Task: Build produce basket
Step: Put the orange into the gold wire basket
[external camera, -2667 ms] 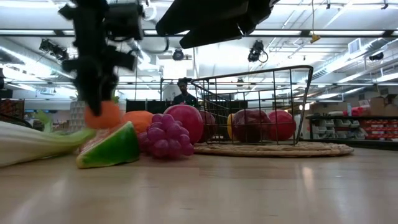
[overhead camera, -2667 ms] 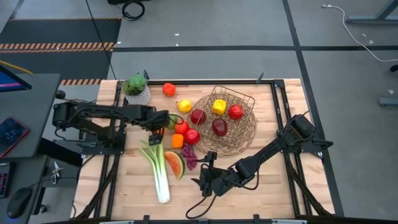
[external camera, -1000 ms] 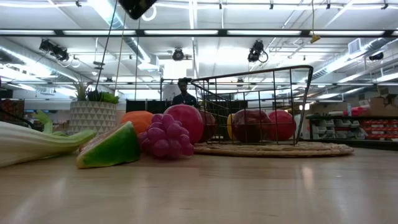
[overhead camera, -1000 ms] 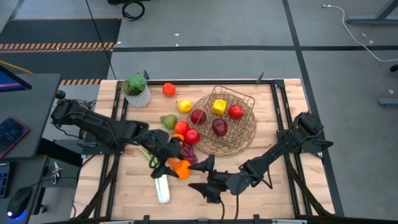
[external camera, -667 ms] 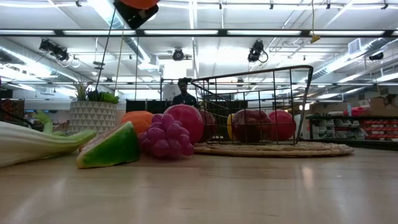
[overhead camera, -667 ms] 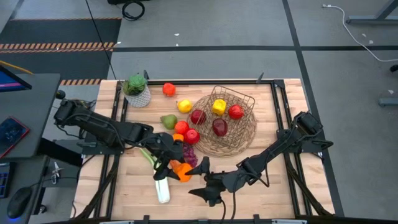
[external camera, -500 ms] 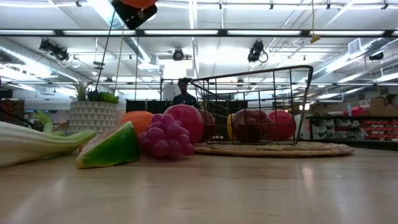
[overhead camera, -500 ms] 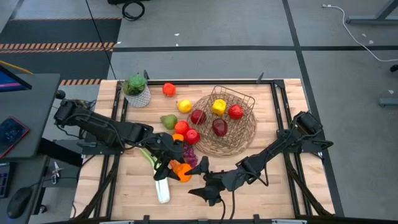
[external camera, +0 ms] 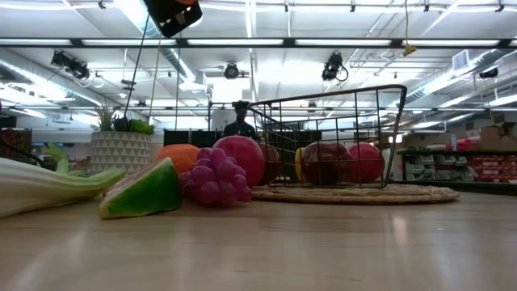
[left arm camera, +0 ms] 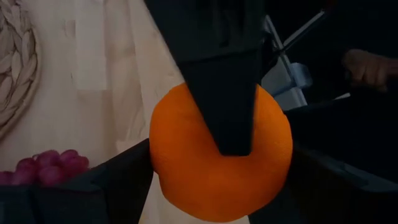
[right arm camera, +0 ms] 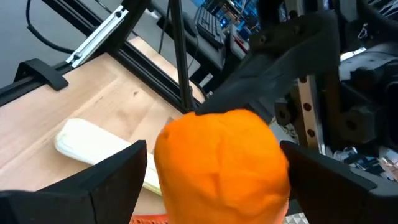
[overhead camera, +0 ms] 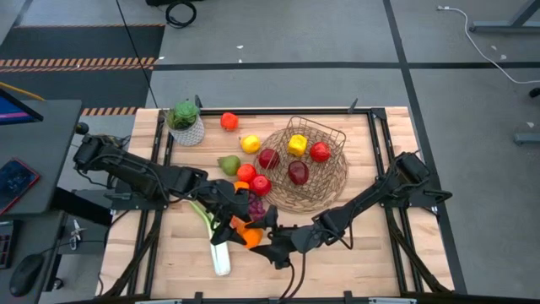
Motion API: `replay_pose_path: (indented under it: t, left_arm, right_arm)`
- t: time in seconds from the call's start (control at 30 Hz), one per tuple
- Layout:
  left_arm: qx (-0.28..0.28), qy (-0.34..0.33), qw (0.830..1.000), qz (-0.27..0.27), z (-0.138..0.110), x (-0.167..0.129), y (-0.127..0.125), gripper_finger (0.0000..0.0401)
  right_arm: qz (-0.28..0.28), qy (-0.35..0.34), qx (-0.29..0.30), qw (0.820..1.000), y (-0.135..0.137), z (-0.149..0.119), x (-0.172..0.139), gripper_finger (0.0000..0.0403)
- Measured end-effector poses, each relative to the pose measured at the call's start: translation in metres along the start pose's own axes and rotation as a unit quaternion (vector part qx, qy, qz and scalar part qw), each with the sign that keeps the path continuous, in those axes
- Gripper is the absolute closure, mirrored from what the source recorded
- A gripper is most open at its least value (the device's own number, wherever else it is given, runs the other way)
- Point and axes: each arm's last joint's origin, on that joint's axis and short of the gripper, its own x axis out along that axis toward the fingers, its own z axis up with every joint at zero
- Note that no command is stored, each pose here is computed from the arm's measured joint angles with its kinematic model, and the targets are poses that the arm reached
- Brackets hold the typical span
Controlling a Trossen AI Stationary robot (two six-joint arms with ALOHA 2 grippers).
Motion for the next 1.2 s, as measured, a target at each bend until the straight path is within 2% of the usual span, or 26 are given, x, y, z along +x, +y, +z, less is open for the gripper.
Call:
replay_pose_path:
  t: [0.27, 0.47, 0.8, 0.93, 1.1, 1.2]
  left_arm:
    - [-0.01, -0.006, 1.0, -0.003, 0.001, 0.0, -0.001, 0.0074]
    - [0.015, -0.004, 1.0, -0.003, 0.001, 0.0, -0.001, 0.0068]
    - [0.027, -0.009, 1.0, 0.008, 0.004, -0.002, 0.005, 0.0006]
    - [0.031, -0.006, 0.999, 0.01, 0.003, -0.004, 0.005, 0.0004]
    - [0.03, -0.008, 0.999, 0.01, 0.003, -0.016, 0.003, 0.0004]
    - [0.028, -0.008, 1.0, 0.012, 0.003, -0.024, 0.001, 0.0004]
  right_arm:
    - [0.01, 0.0, 0.002, 1.0, -0.002, -0.003, 0.002, 0.0067]
    - [0.01, 0.001, -0.004, 1.0, -0.002, -0.003, 0.002, 0.0096]
    - [0.01, 0.027, 0.01, 1.0, 0.002, -0.006, 0.0, 0.0097]
    - [-0.008, 0.052, 0.0, 0.999, 0.007, -0.006, -0.003, 0.0097]
    - [-0.004, 0.058, -0.008, 0.998, 0.017, -0.002, -0.01, 0.0097]
    - [-0.017, 0.078, -0.036, 0.996, 0.024, 0.0, -0.016, 0.0096]
